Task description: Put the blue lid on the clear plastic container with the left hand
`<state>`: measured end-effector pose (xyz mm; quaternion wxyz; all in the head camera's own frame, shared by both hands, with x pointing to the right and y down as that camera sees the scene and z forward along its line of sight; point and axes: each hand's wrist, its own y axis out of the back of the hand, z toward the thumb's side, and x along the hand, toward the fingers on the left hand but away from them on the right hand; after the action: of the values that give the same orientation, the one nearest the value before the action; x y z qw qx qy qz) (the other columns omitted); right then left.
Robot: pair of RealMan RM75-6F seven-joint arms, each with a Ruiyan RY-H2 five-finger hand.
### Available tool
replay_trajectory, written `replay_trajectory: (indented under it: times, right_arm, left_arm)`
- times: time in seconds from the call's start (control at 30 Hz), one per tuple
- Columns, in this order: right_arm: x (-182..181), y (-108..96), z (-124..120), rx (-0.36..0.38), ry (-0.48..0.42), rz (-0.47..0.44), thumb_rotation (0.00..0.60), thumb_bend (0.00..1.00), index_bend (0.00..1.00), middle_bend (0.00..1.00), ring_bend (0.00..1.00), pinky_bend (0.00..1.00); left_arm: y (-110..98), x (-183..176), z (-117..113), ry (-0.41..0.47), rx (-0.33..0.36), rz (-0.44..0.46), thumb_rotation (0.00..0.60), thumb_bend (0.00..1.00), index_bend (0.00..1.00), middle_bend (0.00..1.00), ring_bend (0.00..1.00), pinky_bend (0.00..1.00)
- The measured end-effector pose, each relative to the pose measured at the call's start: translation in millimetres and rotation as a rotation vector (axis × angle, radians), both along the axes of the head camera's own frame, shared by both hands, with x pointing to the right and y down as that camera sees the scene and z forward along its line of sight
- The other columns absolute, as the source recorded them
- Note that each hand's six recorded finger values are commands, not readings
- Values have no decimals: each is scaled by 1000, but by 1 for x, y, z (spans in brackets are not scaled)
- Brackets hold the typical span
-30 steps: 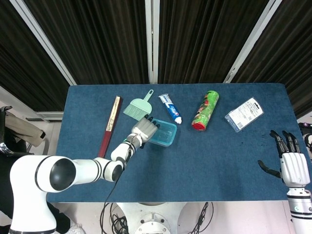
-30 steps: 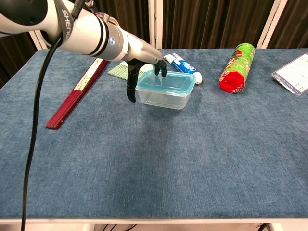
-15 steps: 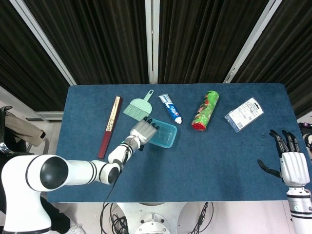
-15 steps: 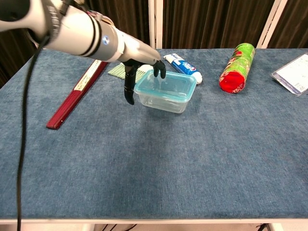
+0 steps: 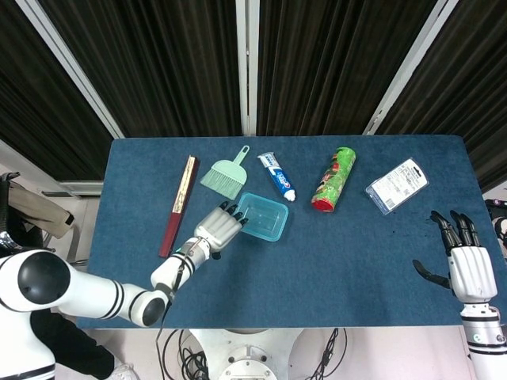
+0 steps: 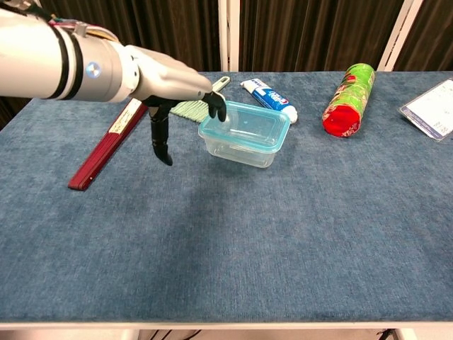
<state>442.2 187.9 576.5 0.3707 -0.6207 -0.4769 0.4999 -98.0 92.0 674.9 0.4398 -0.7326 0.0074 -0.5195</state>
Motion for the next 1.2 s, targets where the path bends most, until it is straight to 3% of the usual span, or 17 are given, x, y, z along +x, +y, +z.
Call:
replay_trajectory:
  times: [0.33,0.63,1.2]
  right_arm:
    - [1,3,-1,-1,3,6,600,127,0,164,0,0]
    - [-1,2,-1,1,3,2,600,127,0,163,0,0]
    - [4,6,-2,6,-1,17,600,127,0,163,0,0]
  left_arm:
    - [15,-3,20,-37,-50,3,600,7,171,144,42,109]
    - [18,3,24,-22,-52,3,600,7,171,144,42,109]
    - [-15,36,2,80,60,-10,600,7,170,141,42,95]
